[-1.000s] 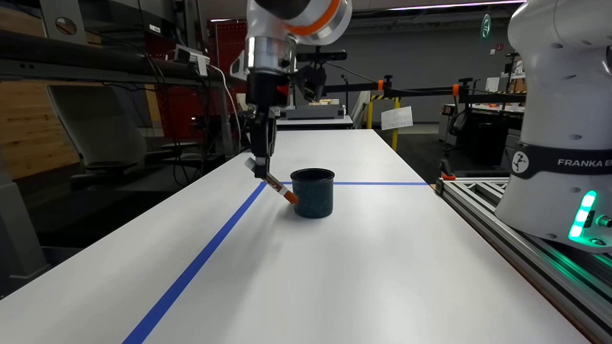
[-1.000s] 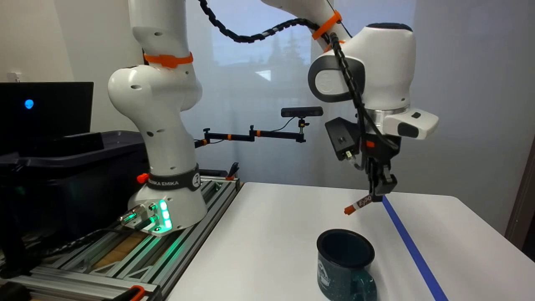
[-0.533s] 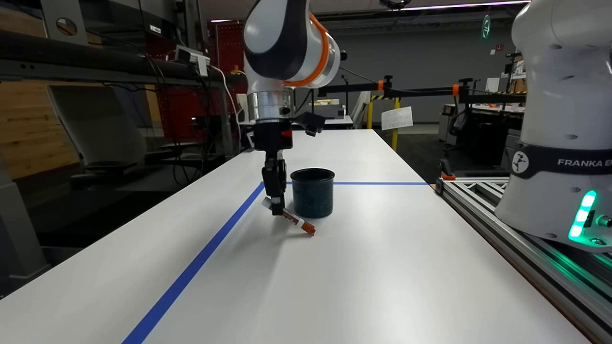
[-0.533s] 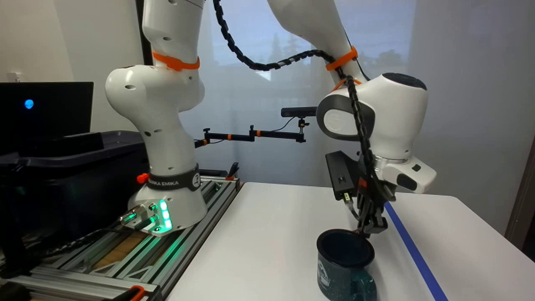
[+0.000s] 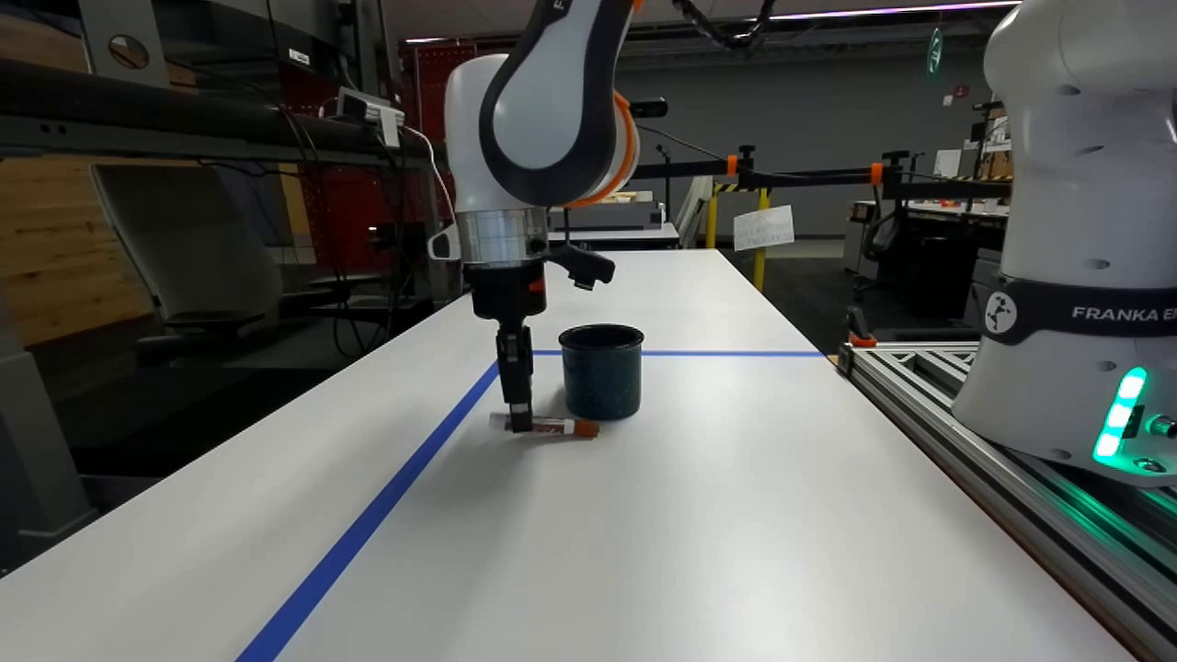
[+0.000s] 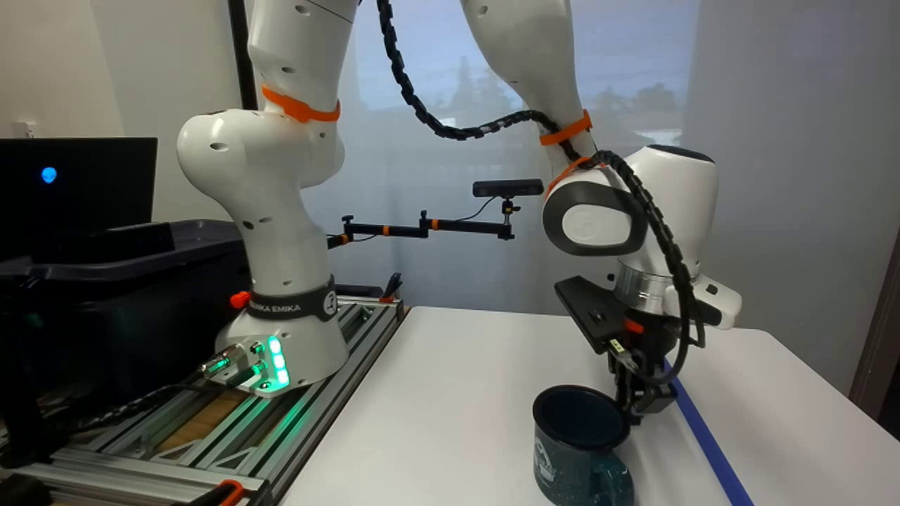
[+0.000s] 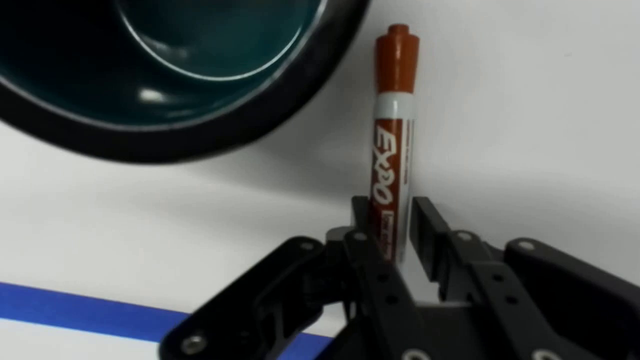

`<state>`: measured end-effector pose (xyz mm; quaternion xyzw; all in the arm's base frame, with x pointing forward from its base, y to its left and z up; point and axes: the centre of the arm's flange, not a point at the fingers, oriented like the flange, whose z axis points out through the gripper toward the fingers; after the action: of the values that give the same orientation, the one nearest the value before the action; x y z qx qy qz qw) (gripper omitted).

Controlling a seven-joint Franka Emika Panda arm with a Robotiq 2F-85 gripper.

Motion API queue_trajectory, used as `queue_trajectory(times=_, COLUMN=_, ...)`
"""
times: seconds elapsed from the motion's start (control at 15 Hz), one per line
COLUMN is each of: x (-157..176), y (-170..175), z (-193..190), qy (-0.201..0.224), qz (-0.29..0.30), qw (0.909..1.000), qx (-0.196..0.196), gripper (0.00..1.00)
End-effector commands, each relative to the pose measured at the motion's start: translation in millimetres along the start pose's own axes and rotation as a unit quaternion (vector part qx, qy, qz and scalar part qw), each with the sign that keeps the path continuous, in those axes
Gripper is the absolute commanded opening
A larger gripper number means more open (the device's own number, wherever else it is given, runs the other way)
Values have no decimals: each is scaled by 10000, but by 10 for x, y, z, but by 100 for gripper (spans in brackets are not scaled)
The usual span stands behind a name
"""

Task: Put the marker on the table

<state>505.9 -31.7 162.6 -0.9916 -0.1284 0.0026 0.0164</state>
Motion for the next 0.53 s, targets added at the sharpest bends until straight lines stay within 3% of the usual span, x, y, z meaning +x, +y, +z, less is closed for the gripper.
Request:
queue_trajectory(times=0.0, x=1, y=-90, z=38, qy=372, qz=-237, qw=9985, qx=-338, gripper=59)
queue_trajectory(times=0.33, x=-50, y=-161, z=-183, qy=664, qz=28, qw=9970, qx=-397, gripper=97)
queue_trajectory(times=0.47, x=-76, y=-172, z=-312, qy=646, qz=256, qw=9969, qx=-381, gripper=100)
